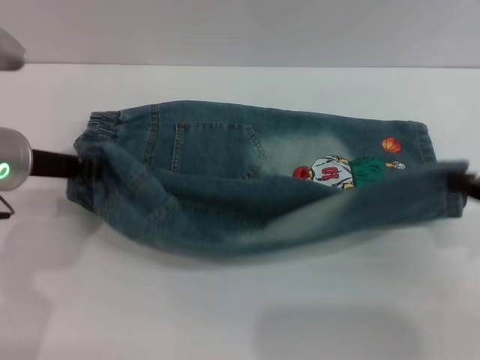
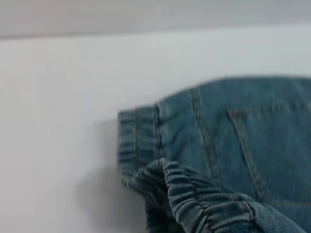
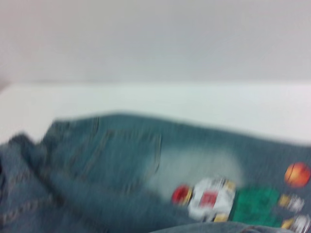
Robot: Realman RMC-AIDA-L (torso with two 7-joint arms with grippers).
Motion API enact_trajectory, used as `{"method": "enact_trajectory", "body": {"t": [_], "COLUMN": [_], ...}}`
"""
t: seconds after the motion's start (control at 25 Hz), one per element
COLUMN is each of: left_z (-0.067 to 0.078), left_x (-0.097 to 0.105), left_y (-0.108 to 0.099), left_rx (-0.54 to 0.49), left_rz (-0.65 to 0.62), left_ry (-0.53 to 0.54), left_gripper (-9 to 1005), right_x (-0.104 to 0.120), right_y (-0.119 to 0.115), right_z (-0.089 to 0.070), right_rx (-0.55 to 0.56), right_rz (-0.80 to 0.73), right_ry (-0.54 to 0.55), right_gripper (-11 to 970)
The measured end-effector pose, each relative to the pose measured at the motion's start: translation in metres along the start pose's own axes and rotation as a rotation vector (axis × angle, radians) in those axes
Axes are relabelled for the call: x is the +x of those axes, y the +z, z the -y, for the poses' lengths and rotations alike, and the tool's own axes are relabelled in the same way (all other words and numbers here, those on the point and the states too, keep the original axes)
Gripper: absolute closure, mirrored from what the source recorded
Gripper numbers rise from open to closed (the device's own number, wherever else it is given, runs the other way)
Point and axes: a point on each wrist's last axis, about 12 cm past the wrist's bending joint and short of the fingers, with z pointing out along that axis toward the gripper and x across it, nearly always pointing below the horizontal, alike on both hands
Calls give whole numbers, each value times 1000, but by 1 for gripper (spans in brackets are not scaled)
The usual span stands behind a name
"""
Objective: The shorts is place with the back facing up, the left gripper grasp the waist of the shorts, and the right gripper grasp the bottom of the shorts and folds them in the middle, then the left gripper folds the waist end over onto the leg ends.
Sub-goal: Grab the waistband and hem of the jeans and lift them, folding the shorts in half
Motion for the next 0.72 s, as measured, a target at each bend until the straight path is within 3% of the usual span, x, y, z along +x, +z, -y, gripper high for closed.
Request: {"method": "enact_trajectory", "body": {"t": [0.36,0.72], "left_z": [-9,-12], "left_x": [-7,-12], "left_y": [-1,15], "left_rx": [29,75], "left_rz": [193,298], "left_ry": [-73,-129], "left_gripper": [848,849], "right_x": [-5,8], "right_y": [-15,-4], "right_z": [23,46], "right_rx": [66,86], "right_rz": [179,246], "right_ry": [8,82], "right_gripper": [912,908]}}
